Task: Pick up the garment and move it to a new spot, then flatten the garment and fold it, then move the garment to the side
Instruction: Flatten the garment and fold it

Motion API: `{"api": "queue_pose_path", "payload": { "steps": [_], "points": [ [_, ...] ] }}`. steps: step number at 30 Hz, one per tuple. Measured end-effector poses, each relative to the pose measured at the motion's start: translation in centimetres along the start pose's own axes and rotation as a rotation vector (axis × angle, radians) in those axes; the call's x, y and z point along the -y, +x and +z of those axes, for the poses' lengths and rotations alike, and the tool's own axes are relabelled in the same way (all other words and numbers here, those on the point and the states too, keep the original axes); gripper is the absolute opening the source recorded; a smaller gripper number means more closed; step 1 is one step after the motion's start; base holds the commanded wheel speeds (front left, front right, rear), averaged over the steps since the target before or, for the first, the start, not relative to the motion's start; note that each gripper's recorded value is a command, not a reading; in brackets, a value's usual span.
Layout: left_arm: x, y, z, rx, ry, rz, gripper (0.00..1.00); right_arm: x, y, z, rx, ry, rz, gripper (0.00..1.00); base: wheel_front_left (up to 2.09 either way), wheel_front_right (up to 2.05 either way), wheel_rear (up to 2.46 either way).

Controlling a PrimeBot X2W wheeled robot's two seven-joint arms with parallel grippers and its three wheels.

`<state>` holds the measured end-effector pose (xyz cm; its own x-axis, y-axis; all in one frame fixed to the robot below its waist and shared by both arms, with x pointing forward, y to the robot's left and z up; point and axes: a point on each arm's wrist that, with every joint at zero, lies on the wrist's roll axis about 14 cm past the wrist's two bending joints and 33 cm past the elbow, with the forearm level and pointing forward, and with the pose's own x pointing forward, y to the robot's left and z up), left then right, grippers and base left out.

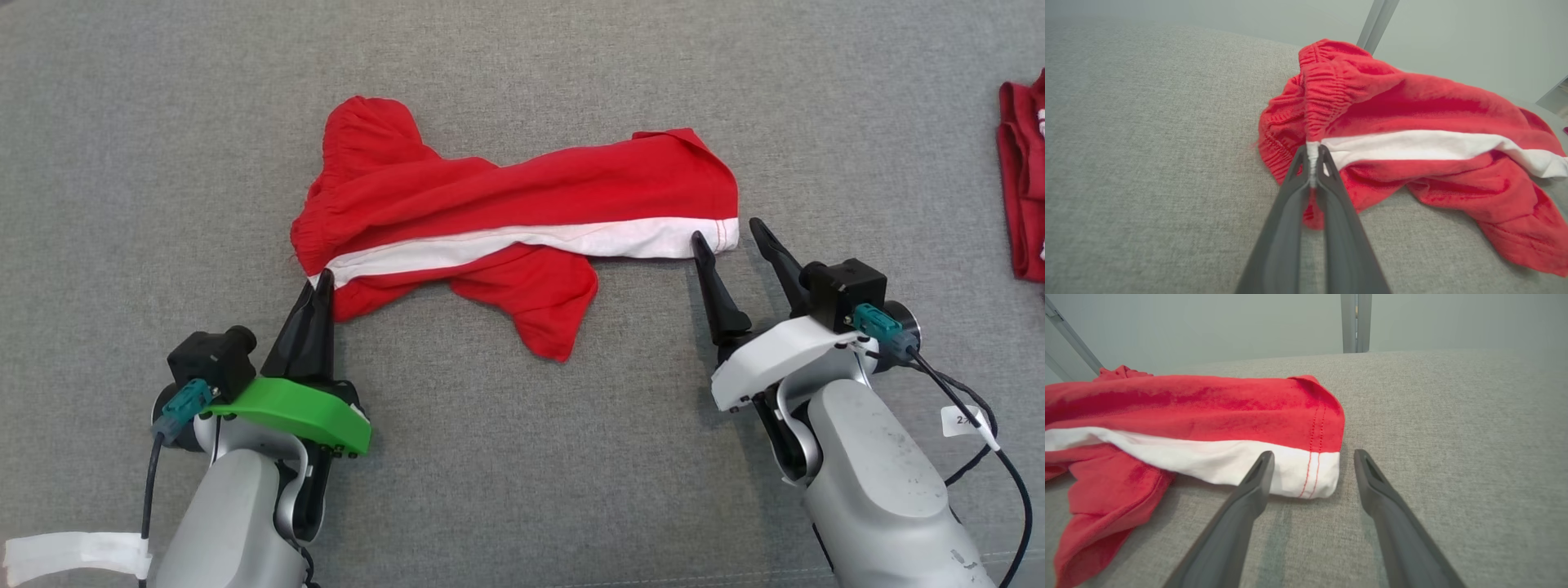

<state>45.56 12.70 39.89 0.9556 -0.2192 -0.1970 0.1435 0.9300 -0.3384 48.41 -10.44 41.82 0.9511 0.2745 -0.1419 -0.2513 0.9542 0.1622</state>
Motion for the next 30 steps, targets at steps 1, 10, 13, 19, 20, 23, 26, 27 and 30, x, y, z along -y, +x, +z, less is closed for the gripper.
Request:
{"api": "queue_pose_path", "payload": {
  "steps": [1,10,13,19,20,23,26,27,30],
  "points": [
    [-0.1,0.0,0.0,0.0,0.003,0.002,0.0,-0.2,0.1,-0.2,-0.005,0.004,0.005,1.0,0.0,0.0,0.0],
    [-0.2,0.0,0.1,0.004,0.009,0.002,0.0,-0.6,0.1,-2.2,-0.063,0.05,0.011,1.0,0.0,0.0,0.0],
    [-0.1,0.1,0.2,0.006,0.01,-0.003,0.0,-1.0,0.2,-2.3,-0.068,0.067,0.02,0.71,0.0,0.0,0.0],
    [0.2,0.0,1.0,0.025,0.024,-0.014,0.0,-1.4,0.7,0.2,0.001,0.064,0.038,0.0,0.0,0.0,0.0],
    [0.3,-0.1,1.4,0.033,0.027,-0.017,0.0,-1.4,0.6,0.5,0.01,0.065,0.039,0.0,0.0,0.0,0.0],
    [0.5,-0.5,2.4,0.056,0.044,-0.029,0.0,-1.6,0.0,1.5,0.036,0.072,0.039,0.0,0.0,0.0,0.0],
    [0.8,-0.9,3.4,0.077,0.058,-0.04,0.0,-1.7,-0.4,2.4,0.055,0.072,0.039,0.0,0.0,0.0,0.0],
    [1.0,-1.1,4.1,0.093,0.067,-0.048,0.0,-1.8,-0.6,3.0,0.069,0.076,0.038,0.0,0.0,0.0,0.0],
    [1.6,-1.8,6.3,0.143,0.112,-0.079,0.0,-2.1,-1.4,4.6,0.107,0.075,0.04,0.0,0.0,0.0,0.0]
  ]
}}
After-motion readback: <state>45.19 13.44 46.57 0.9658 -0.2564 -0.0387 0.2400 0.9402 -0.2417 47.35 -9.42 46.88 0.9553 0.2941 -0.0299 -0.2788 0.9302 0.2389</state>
